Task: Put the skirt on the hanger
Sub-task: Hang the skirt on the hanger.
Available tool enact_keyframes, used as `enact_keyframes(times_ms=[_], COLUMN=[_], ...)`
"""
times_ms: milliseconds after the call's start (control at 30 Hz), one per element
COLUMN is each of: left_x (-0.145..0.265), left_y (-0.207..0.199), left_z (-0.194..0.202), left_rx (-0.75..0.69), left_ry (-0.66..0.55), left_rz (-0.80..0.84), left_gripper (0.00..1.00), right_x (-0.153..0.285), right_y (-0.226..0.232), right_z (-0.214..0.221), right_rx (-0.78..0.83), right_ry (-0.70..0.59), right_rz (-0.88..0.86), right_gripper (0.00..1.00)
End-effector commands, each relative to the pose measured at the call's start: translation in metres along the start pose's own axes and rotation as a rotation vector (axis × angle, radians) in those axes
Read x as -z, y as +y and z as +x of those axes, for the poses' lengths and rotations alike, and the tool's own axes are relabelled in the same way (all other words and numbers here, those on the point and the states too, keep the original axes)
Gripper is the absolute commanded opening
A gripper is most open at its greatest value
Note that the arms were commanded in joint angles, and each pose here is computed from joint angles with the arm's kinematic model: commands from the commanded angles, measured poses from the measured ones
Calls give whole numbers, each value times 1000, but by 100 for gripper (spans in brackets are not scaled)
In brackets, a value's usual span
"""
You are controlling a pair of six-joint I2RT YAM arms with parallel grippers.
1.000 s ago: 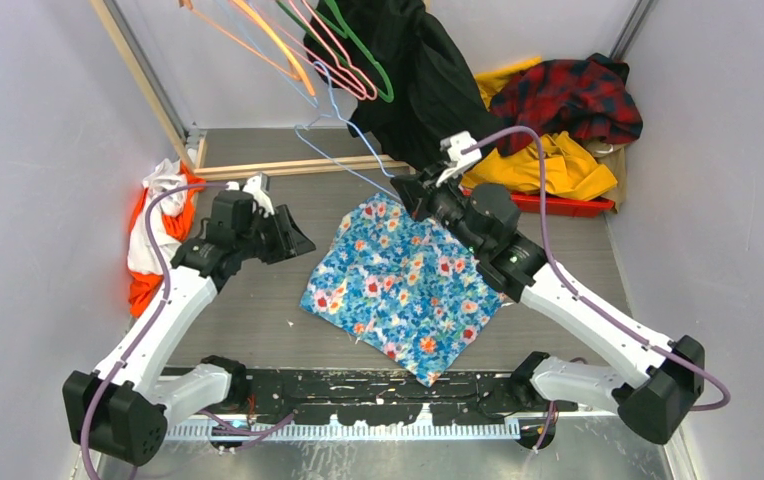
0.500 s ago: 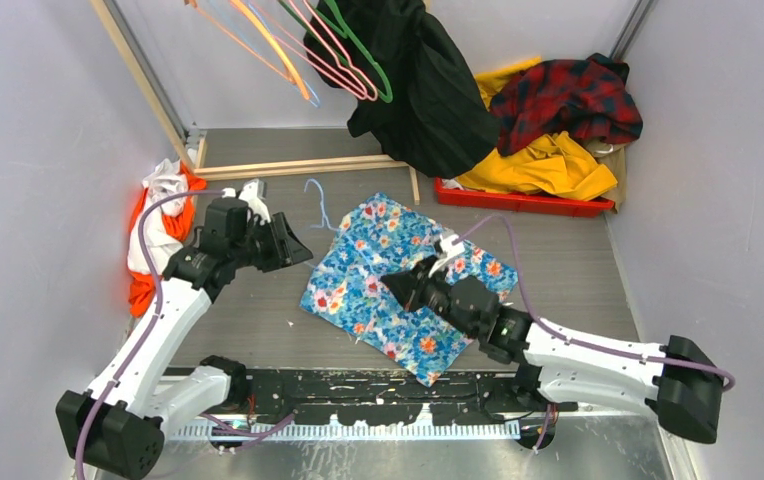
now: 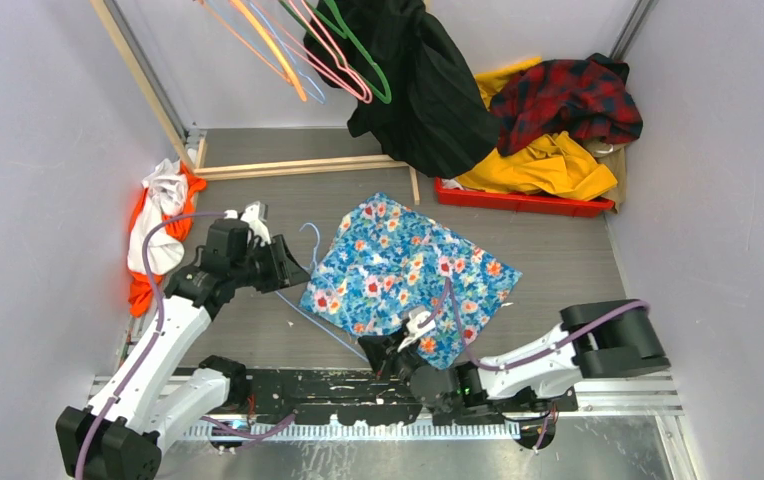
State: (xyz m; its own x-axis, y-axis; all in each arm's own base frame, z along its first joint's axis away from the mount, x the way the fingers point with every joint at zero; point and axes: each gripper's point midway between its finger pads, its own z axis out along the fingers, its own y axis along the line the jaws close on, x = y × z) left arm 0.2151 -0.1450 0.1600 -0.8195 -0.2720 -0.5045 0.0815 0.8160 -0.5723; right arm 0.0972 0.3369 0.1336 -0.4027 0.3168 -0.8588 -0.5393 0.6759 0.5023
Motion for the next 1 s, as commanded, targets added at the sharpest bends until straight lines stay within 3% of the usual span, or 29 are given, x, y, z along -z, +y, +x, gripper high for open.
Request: enact_keyframes(times_ms=[0, 400, 800, 967], left_x=[-2, -22, -52, -55], left_y=[2, 12, 53, 67], left_z=[8, 27, 45, 37], left_rx=[-1, -1, -27, -48], left_ry=[12, 67, 130, 101], left_rz=[15, -44, -246, -325], left_gripper=[39, 37, 40, 50], right_x=[4, 14, 27, 30], right_y=[5, -8, -20, -27], right_z=[-24, 22, 44, 44], right_rx=[-100, 23, 138, 134], right_ry=[-184, -143, -127, -131], right_rz=[139, 202, 222, 224], right_gripper=[1, 1, 1, 1])
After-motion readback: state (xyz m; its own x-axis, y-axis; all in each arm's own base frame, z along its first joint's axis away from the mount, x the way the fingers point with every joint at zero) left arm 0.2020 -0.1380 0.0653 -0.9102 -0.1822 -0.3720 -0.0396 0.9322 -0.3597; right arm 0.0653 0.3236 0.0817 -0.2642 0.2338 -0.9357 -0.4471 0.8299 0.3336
